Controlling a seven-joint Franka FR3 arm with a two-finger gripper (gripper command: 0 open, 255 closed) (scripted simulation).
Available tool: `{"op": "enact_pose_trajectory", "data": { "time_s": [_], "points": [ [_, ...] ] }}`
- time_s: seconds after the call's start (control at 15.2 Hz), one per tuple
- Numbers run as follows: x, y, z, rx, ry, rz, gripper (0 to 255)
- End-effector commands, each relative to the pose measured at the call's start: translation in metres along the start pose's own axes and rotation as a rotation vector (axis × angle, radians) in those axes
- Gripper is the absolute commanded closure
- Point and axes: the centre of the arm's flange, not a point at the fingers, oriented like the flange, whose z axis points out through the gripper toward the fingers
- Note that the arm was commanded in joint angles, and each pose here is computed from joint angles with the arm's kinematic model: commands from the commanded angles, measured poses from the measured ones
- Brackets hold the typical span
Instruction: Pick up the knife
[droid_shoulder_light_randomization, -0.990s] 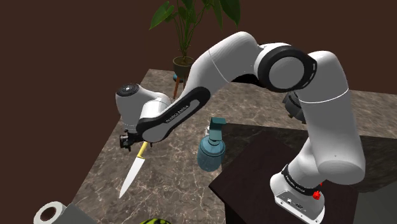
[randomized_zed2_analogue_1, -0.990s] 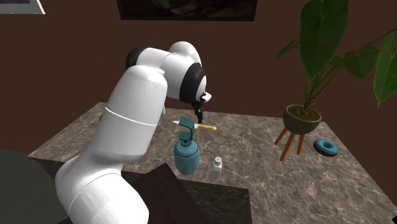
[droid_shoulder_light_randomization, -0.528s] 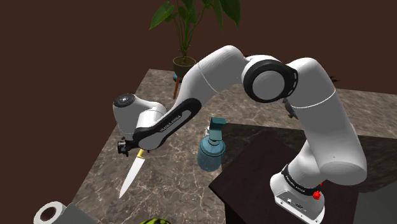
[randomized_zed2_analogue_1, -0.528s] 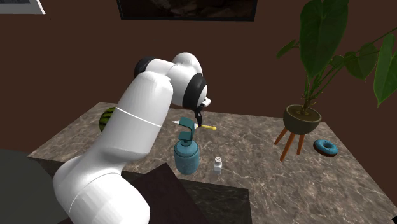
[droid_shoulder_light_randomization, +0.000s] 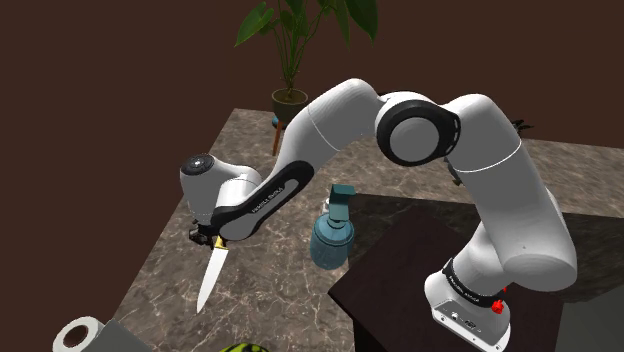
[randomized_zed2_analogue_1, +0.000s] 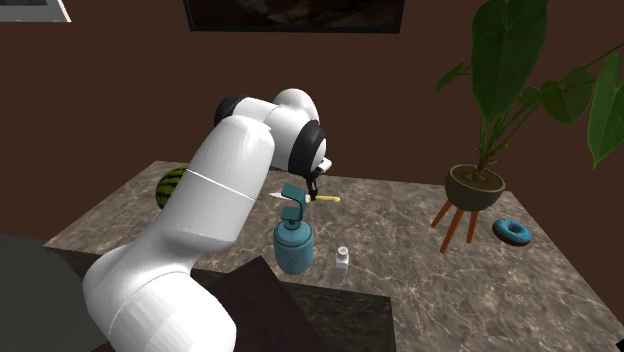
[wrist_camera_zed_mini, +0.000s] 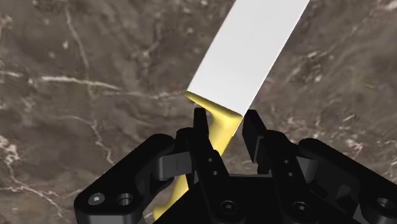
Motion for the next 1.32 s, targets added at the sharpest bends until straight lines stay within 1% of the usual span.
{"op": "enact_pose_trajectory", "data": {
  "time_s": [0.0, 0.33, 1.25],
  "points": [
    [-0.001, 0.0, 0.001, -0.002, -0.001, 0.0, 255],
    [-0.001, 0.0, 0.0, -0.002, -0.001, 0.0, 255],
    [0.004, -0.002, -0.073, -0.002, -0.001, 0.0, 255]
  ]
}}
